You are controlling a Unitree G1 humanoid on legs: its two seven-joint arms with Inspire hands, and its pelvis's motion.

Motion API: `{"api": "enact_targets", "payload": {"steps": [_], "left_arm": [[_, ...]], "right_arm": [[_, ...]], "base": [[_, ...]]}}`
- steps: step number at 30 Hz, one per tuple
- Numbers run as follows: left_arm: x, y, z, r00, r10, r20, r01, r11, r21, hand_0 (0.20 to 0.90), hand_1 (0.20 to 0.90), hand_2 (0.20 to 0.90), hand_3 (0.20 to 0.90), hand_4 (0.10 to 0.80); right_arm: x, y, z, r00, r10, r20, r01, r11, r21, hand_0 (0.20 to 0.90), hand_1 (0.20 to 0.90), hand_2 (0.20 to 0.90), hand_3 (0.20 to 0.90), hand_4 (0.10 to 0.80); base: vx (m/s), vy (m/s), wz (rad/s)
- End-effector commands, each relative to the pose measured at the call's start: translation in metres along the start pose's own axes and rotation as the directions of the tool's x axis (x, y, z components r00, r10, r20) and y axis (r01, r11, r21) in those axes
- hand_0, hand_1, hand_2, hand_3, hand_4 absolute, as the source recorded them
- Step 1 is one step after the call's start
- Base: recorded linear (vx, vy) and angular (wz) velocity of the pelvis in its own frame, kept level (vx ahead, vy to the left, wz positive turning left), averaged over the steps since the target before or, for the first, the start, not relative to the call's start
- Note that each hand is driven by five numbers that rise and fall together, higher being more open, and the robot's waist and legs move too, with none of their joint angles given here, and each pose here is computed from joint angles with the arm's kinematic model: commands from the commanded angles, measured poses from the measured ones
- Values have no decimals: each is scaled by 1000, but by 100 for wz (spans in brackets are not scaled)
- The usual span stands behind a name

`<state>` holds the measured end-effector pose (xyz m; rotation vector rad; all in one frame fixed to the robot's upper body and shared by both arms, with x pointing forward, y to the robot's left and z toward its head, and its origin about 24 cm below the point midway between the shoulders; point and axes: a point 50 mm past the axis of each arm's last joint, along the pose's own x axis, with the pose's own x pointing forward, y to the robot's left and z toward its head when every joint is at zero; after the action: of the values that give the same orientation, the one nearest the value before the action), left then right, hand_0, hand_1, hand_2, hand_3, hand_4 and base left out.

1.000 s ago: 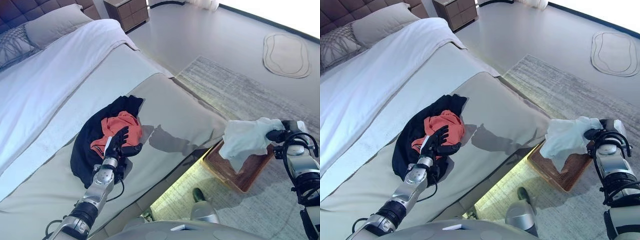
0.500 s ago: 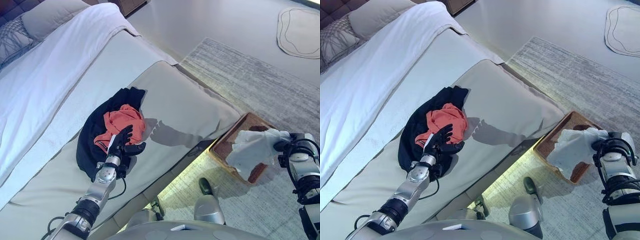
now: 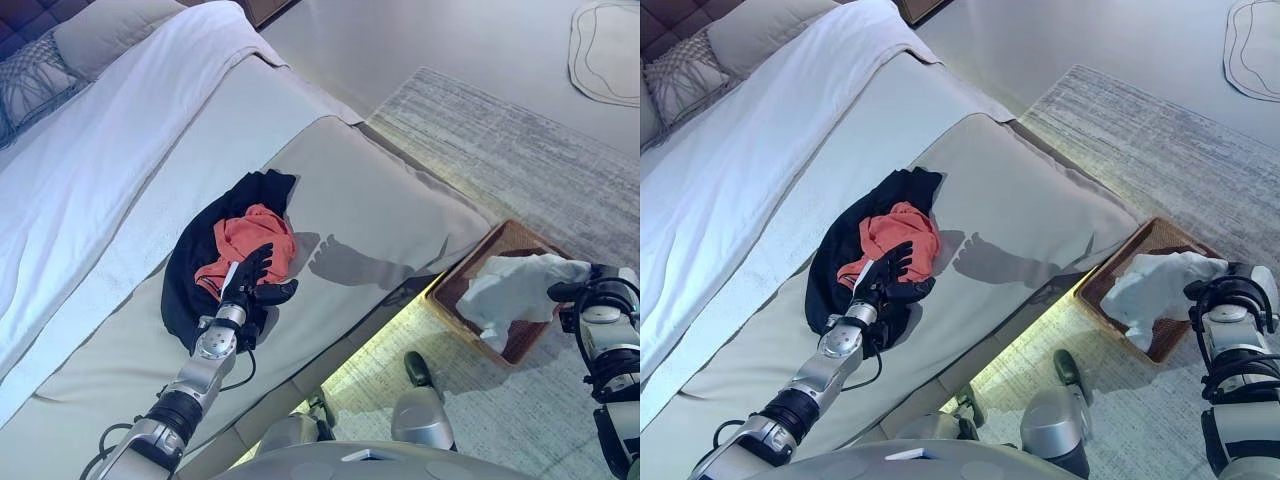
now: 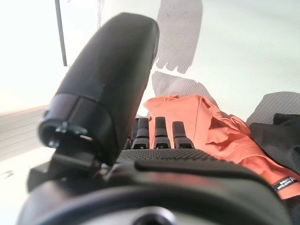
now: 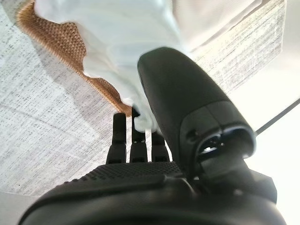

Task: Pick up the clothes from the bed and place them into the basket

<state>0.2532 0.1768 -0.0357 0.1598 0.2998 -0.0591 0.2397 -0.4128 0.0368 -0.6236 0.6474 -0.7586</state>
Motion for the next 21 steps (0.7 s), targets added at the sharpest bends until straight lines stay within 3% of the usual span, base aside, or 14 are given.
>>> {"api": "enact_targets", "payload": {"steps": [1,10,21], "left_arm": [[11,13,39,980,24,197,-26,1000,8,900,900,900,900,800],[12,13,45,977,33,210,-36,999,9,900,900,900,900,800],[11,17,38,977,92,192,-92,996,-10,900,900,900,900,800]], "right_arm": [[5,-41,49,970,-163,178,160,987,30,900,900,900,900,800],[6,-42,50,975,-132,181,131,991,18,900,900,900,900,800],[-19,-23,125,886,-88,455,76,996,44,900,900,900,900,800]], "base": [[0,0,0],[0,0,0],[-12,-2,3]]}}
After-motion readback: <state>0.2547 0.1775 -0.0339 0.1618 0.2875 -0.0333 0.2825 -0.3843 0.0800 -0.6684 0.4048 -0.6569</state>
